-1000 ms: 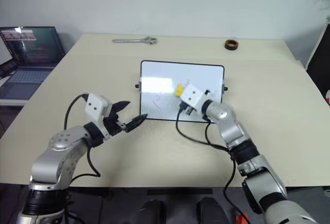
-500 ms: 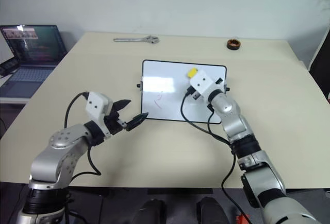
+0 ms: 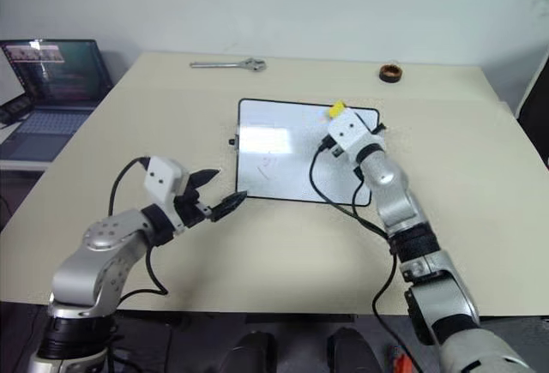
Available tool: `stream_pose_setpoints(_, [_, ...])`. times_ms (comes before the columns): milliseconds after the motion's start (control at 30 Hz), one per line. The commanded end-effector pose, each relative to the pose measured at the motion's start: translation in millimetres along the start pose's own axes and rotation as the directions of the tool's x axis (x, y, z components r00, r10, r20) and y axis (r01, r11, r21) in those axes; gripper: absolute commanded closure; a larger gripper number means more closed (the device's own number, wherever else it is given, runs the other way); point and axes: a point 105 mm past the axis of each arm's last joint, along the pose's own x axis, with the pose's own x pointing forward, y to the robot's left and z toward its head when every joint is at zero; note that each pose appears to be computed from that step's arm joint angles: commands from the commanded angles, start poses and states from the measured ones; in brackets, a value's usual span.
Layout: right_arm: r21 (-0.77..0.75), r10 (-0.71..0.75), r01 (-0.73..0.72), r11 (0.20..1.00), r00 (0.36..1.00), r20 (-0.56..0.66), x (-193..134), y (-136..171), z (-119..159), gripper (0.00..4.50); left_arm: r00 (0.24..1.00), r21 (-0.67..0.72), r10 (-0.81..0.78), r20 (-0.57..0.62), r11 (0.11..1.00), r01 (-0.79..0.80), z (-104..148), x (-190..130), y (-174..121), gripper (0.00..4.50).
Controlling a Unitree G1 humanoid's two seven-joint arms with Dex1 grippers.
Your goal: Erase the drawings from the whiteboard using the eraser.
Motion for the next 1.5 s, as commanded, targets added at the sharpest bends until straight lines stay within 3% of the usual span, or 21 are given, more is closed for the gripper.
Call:
stream_pose_setpoints(33, [0.003, 0.165, -0.165, 0.986, 0.98, -0.112, -8, 33, -28, 3.41, 0.999, 0.032, -0.01, 0.051, 0.999, 0.008, 13, 0, -3, 0.0])
stream_pose_setpoints(300, [-0.159, 0.39, -0.4, 0.902, 0.916, -0.091, -28, 71, -18, 3.41, 0.999, 0.031, -0.01, 0.049, 0.999, 0.009, 13, 1, -3, 0.0])
stream_pose_setpoints(400, [-0.125, 0.158, -0.155, 0.98, 0.987, 0.014, -13, 28, 5, 3.41, 0.999, 0.03, -0.008, 0.049, 1.0, 0.007, 12, 0, -2, 0.0])
stream_pose_setpoints(467, [-0.059, 0.021, -0.018, 0.998, 0.999, 0.048, -8, 2, 14, 3.41, 0.999, 0.029, -0.007, 0.049, 1.0, 0.006, 12, 0, -2, 0.0])
stream_pose_setpoints(567, [-0.006, -0.025, 0.026, 1.0, 0.998, 0.053, -6, -7, 16, 3.41, 0.999, 0.029, -0.007, 0.047, 1.0, 0.006, 11, -1, -1, 0.0])
stream_pose_setpoints(833, [0.013, 0.257, -0.258, 0.966, 0.965, 0.055, -23, 53, 12, 3.41, 0.999, 0.024, 0.041, 0.034, 0.999, -0.042, 7, -10, 8, 0.0])
stream_pose_setpoints(900, [0.016, 0.267, -0.269, 0.963, 0.961, 0.075, -27, 55, 16, 3.41, 0.997, 0.024, 0.07, 0.028, 0.997, -0.071, 5, -15, 15, 0.0])
stream_pose_setpoints(1000, [0.136, 0.223, -0.248, 0.959, 0.959, 0.175, -37, 36, 36, 3.41, 0.986, -0.006, 0.161, 0.04, 0.987, -0.161, 5, -29, 37, 0.0])
stream_pose_setpoints(1200, [0.287, 0.374, -0.457, 0.842, 0.877, 0.302, -85, 39, 47, 3.41, 0.969, -0.031, 0.235, 0.078, 0.972, -0.233, 9, -43, 48, 0.0])
stream_pose_setpoints(1400, [0.339, 0.526, -0.598, 0.727, 0.801, 0.285, -128, 51, 33, 3.41, 0.968, 0.004, 0.24, 0.071, 0.971, -0.241, 8, -54, 46, 0.0])
stream_pose_setpoints(1500, [0.345, 0.555, -0.611, 0.712, 0.792, 0.256, -136, 56, 26, 3.41, 0.969, 0.029, 0.247, 0.031, 0.968, -0.248, 0, -61, 48, 0.0])
